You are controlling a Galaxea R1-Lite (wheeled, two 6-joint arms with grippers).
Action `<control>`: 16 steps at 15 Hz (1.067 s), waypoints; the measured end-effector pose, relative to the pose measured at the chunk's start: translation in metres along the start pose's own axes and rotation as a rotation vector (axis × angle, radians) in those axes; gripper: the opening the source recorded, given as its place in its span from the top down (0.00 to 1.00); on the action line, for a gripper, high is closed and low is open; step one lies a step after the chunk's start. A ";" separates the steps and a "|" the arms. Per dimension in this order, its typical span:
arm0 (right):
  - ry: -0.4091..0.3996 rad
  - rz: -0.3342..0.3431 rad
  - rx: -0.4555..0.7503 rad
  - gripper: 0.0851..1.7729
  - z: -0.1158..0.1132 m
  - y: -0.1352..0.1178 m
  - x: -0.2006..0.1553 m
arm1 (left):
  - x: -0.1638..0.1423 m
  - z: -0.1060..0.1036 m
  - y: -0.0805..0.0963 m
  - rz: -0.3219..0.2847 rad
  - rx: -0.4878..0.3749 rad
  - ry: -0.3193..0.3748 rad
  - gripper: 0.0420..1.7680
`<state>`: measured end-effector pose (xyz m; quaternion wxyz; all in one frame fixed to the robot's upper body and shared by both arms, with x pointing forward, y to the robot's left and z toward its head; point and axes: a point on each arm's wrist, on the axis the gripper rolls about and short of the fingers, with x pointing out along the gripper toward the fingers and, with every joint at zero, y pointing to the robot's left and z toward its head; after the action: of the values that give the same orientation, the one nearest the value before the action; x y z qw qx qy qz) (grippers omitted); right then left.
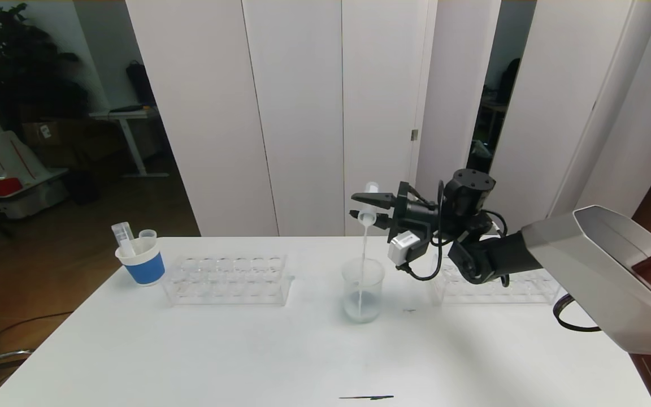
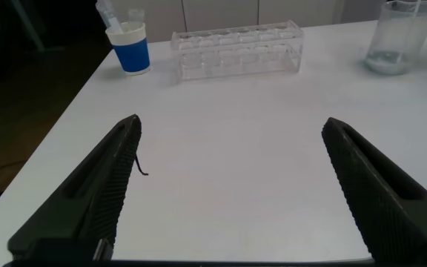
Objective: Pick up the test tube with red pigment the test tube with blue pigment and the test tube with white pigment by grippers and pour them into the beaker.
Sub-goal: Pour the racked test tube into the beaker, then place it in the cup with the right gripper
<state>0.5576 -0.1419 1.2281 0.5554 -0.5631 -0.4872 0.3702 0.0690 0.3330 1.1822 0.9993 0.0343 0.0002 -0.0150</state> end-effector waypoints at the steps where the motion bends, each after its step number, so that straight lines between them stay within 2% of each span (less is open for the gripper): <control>1: 0.000 -0.002 -0.011 0.70 0.000 0.000 0.000 | 0.000 0.000 0.000 0.000 0.000 0.000 0.01; 9: -0.010 -0.019 -0.075 0.70 -0.005 -0.003 0.003 | 0.000 0.000 0.000 0.000 0.000 0.000 0.01; 12: 0.001 -0.047 -0.105 0.70 -0.006 -0.019 0.005 | 0.000 0.000 0.000 -0.001 0.000 0.000 0.01; 13: 0.013 -0.055 -0.103 0.70 -0.005 -0.024 0.006 | 0.000 0.000 0.000 0.000 0.000 0.000 0.01; 16: 0.121 -0.100 -0.045 0.70 0.000 -0.048 0.009 | 0.000 0.000 0.000 0.000 0.000 0.000 0.01</control>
<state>0.5537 -0.1373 1.2766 0.5888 -0.5719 -0.4884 0.2963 0.0690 0.3330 1.1821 0.9993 0.0343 0.0004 -0.0148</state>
